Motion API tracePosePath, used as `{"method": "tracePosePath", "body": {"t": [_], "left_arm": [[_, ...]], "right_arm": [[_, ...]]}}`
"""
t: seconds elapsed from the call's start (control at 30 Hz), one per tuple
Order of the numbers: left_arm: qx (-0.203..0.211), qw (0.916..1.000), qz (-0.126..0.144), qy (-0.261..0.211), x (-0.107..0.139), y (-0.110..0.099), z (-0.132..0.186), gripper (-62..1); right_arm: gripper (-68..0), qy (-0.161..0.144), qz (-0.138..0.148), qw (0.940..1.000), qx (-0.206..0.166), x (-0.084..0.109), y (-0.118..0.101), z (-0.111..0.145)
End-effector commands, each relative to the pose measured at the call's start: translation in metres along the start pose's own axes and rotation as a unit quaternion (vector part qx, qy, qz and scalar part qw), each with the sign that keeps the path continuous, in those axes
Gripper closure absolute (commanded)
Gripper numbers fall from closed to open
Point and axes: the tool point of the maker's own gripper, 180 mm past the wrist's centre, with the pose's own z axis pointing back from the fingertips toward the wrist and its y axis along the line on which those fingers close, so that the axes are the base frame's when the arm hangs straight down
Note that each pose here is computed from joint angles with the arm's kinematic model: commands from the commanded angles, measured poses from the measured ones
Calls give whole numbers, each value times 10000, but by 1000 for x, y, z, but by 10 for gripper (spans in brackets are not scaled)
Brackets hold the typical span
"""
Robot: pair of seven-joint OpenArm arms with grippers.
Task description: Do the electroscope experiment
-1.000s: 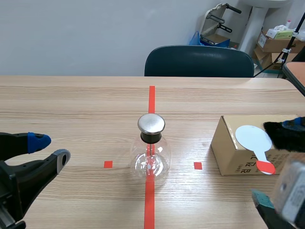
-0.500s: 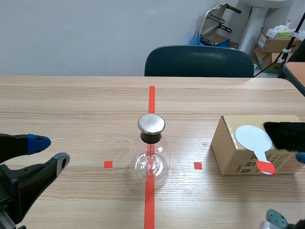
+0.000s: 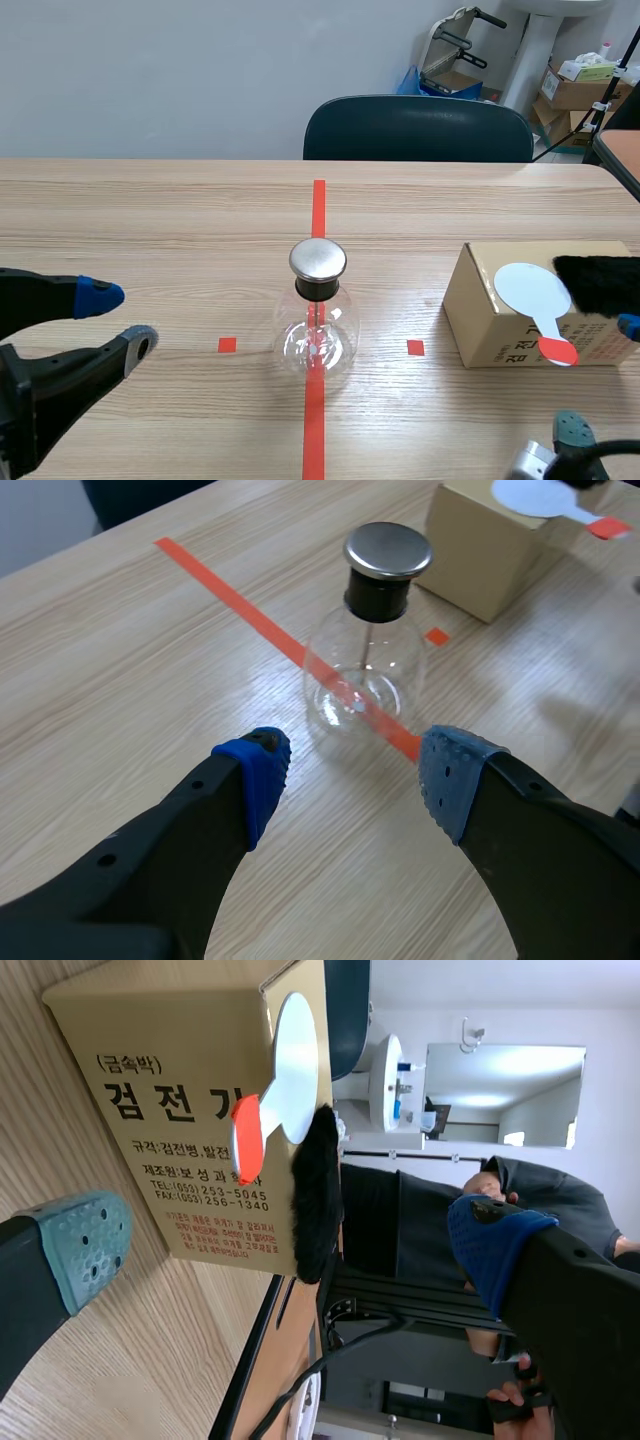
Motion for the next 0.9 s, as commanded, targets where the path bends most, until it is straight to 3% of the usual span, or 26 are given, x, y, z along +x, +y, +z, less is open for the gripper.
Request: {"method": "tracePosePath", "body": {"t": [0.0,0.47,0.7,0.87], "left_arm": [[-160,9996,94,-205,8,-7,0,-317],[-1095,9932,171,-363,13,-44,2,-317],[-1317,9901,184,-451,15,-53,5,-317],[-1443,9882,196,-479,16,-58,7,-317]], "right_arm": [[-679,-24,79,9999,-147,-2,-7,-4],[-679,-73,97,9997,-206,-5,2,-26],[-679,-147,84,9991,-381,-3,-6,-38],[-679,-189,102,9993,-313,-3,-5,-44]]}}
